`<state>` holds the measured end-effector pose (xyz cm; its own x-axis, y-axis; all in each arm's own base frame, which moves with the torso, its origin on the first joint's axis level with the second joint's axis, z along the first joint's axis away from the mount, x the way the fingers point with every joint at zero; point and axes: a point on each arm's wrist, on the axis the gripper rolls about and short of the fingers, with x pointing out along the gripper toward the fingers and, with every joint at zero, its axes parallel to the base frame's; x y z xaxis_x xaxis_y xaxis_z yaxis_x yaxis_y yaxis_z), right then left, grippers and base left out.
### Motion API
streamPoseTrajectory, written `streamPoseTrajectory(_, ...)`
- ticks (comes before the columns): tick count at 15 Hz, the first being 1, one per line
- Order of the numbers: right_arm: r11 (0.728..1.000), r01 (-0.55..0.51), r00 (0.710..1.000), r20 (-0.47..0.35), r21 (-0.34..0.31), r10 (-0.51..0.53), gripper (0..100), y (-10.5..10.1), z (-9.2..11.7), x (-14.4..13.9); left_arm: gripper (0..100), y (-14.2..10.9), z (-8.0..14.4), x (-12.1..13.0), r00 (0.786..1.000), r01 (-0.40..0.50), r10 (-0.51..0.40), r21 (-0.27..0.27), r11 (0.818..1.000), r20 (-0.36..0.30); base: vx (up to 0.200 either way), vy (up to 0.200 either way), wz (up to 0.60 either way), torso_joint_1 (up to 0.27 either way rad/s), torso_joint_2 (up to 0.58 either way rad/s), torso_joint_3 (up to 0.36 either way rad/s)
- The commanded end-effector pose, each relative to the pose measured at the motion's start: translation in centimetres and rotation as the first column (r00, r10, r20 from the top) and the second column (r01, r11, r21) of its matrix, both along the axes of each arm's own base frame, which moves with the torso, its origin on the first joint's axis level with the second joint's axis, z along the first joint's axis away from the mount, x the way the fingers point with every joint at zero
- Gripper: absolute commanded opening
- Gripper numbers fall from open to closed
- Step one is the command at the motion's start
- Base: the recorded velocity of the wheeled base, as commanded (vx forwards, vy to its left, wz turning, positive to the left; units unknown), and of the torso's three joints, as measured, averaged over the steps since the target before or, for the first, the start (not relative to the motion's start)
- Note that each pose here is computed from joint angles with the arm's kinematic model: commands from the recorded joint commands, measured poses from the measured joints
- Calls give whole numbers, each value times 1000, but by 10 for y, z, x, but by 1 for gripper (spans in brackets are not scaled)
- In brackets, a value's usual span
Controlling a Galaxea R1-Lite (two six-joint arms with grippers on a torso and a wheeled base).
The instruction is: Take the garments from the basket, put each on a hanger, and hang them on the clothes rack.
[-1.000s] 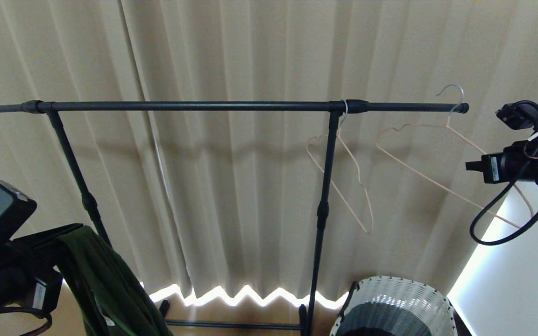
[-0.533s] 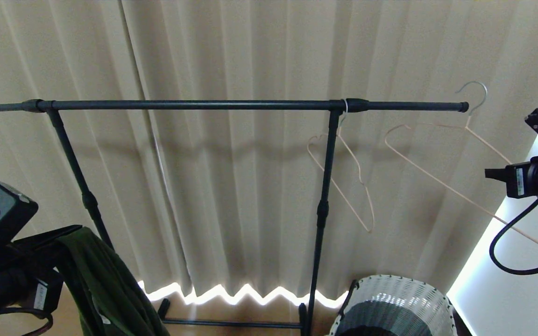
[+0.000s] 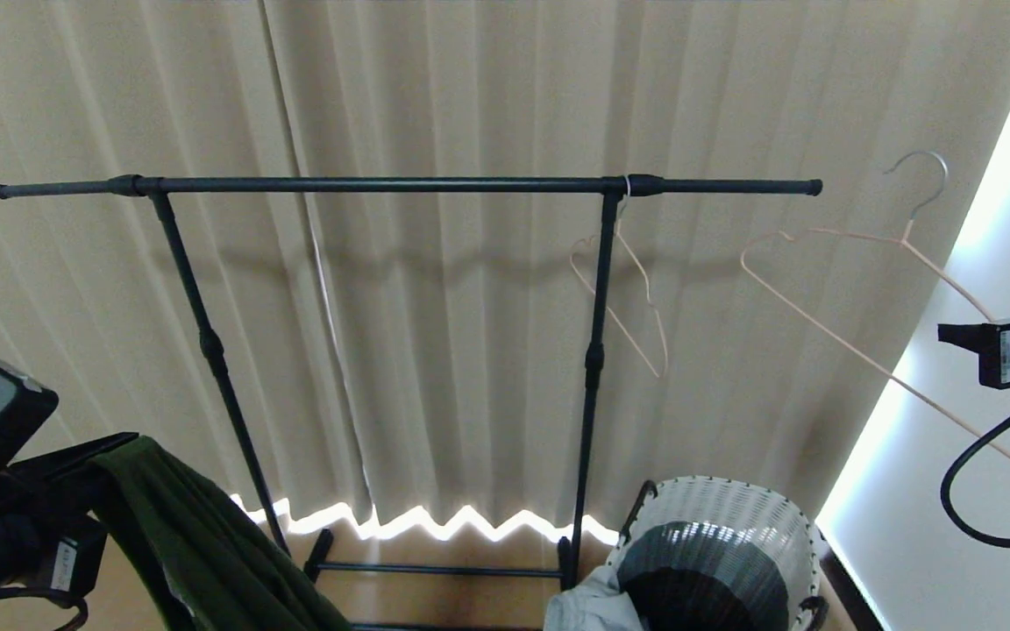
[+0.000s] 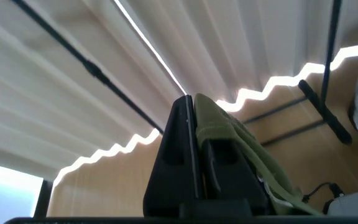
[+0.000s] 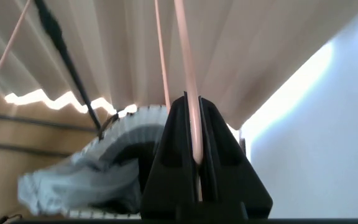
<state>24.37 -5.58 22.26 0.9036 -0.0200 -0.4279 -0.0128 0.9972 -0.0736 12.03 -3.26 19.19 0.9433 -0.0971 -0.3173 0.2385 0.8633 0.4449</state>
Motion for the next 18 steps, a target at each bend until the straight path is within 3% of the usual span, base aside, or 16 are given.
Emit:
streamPoseTrajectory(1,1000,4,1000,2,1,-4,0,0,0,-5,0,0,-2,0,1000,1,-1,3,1000,-7,-200,0,0,2,-2,2)
streamPoseTrajectory(6,1000,-4,996,90,-13,5,0,3,-10,-19,0,0,-7,1,1000,6,-6,4,1000,-9,-40,0,0,0,0,1)
streamPoseTrajectory(9,999,-45,994,95,1,45,0,5,-12,-21,0,-2,-8,4,1000,5,-5,5,1000,-22,0,0,0,0,0,0)
streamPoseTrajectory(18,994,-104,989,108,20,101,0,7,-10,-20,0,-3,-7,9,1000,6,-5,8,1000,-28,0,200,0,2,2,3)
